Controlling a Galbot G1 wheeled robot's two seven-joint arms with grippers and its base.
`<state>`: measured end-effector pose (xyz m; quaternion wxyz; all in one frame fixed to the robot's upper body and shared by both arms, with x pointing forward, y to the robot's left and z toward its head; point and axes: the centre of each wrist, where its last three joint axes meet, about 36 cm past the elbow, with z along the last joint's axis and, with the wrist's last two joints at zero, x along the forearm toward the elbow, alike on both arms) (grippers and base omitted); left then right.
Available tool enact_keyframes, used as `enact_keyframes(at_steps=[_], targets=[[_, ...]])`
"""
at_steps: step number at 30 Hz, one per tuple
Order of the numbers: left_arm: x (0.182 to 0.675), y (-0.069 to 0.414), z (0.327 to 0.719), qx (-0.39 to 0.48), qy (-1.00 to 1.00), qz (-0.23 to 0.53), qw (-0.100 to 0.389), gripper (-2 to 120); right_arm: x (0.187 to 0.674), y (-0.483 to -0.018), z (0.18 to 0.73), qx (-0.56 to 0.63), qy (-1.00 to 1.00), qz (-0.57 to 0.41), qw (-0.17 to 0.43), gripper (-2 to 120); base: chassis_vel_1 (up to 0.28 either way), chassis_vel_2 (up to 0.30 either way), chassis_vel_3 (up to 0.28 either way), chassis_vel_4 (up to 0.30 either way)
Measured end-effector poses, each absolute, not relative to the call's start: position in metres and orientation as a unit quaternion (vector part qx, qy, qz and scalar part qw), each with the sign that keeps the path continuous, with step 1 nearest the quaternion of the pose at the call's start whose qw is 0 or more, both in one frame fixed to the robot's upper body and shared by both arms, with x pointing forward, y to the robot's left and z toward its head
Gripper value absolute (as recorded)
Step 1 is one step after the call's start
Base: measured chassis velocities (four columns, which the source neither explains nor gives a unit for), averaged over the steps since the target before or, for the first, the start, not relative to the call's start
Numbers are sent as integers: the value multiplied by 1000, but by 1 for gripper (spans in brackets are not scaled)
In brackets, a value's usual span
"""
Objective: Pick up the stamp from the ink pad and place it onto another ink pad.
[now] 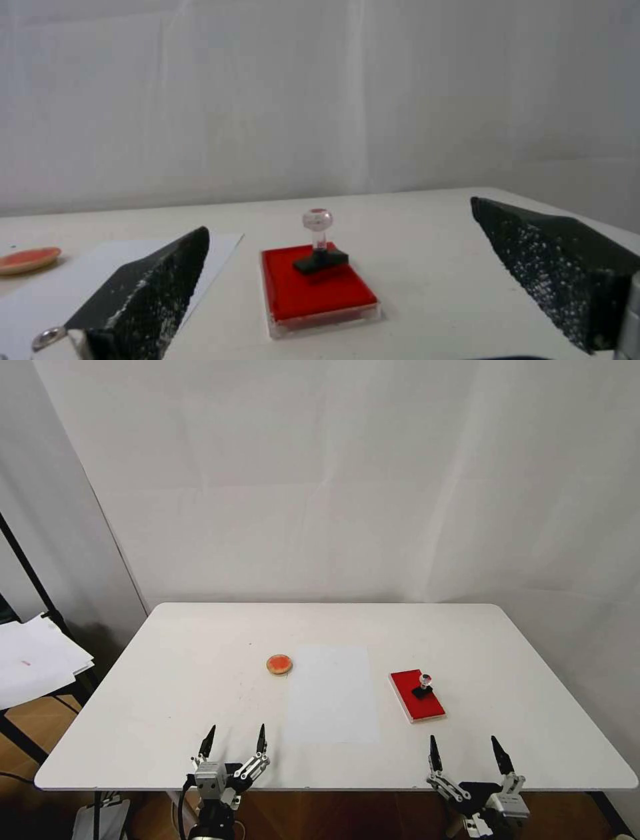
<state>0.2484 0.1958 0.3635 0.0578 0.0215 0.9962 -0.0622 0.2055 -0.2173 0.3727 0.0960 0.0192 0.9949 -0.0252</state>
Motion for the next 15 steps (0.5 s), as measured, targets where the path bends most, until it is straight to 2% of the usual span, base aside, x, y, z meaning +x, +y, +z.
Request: enact_keyframes(at_steps=[15], targets=[[248, 196, 363, 22, 996, -62, 58, 102, 208, -218, 372, 16, 995, -28, 95, 100, 0, 0, 0, 0]])
